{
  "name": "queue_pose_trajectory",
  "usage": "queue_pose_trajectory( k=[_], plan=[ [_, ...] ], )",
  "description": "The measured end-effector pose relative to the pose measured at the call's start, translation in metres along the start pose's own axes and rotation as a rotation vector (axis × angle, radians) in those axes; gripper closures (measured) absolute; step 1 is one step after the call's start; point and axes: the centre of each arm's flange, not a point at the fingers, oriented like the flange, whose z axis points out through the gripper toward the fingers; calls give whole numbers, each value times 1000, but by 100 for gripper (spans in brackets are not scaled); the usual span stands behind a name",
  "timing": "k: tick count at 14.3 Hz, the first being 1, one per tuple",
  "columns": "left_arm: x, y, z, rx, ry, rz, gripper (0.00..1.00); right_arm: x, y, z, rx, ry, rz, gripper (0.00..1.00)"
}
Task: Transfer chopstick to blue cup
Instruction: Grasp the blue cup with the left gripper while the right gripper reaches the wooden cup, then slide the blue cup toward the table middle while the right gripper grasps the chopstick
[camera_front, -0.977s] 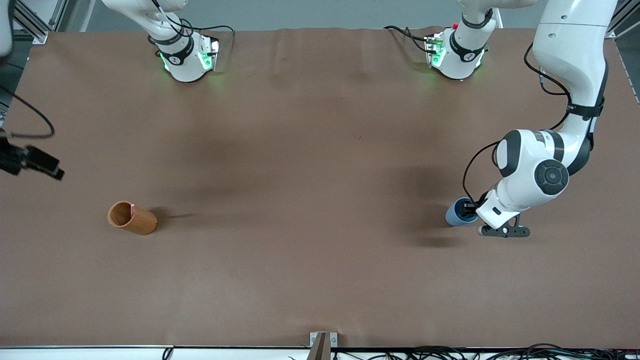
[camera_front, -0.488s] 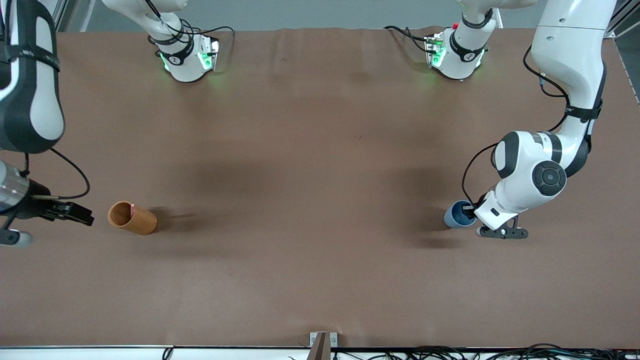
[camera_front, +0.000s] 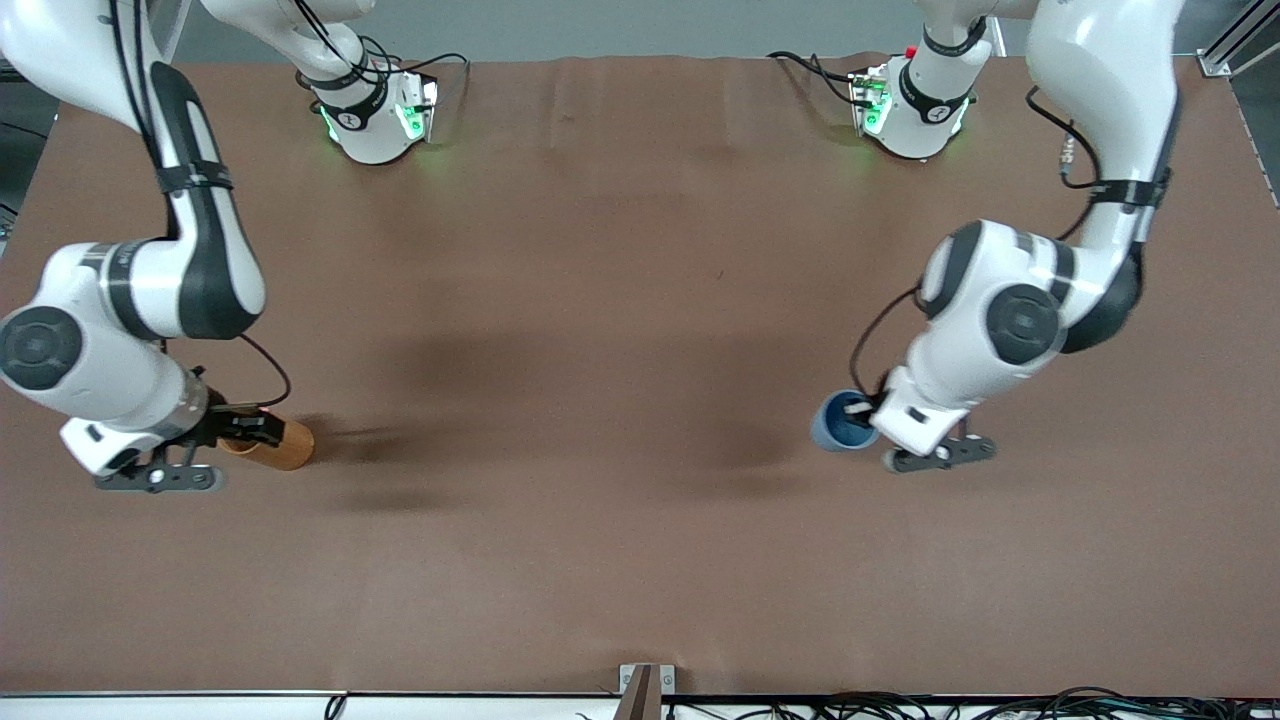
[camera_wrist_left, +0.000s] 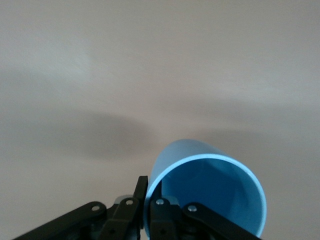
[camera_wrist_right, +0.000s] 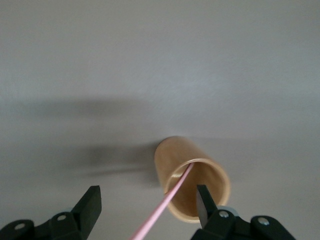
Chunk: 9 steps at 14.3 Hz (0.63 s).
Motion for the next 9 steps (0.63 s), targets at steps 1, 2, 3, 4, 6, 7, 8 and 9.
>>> queue_pose_trajectory(
  k=[1, 2, 3, 4, 6, 7, 8, 9],
  plan=[
    [-18, 30, 2, 1, 2, -35, 95, -3, -10, 3, -25, -7, -32, 19],
    [-34, 58, 7, 2, 2, -65, 95, -5, -16, 4, -49, -10, -57, 20],
    [-48, 83, 14, 3, 1, -89, 95, -8, -19, 5, -66, -13, -73, 23],
    [-62, 107, 23, 2, -5, -107, 95, -10, -20, 5, -79, -15, -83, 23],
    [-89, 151, 45, 3, -20, -138, 95, -17, -17, 2, -99, -18, -95, 28],
    [-99, 167, 56, 9, -20, -147, 95, -21, -16, 0, -107, -19, -99, 28],
    [-108, 180, 67, 17, -18, -153, 95, -24, -15, -3, -114, -25, -101, 33],
    [-116, 189, 76, 26, -18, -154, 95, -26, -16, -6, -124, -31, -99, 38]
  ],
)
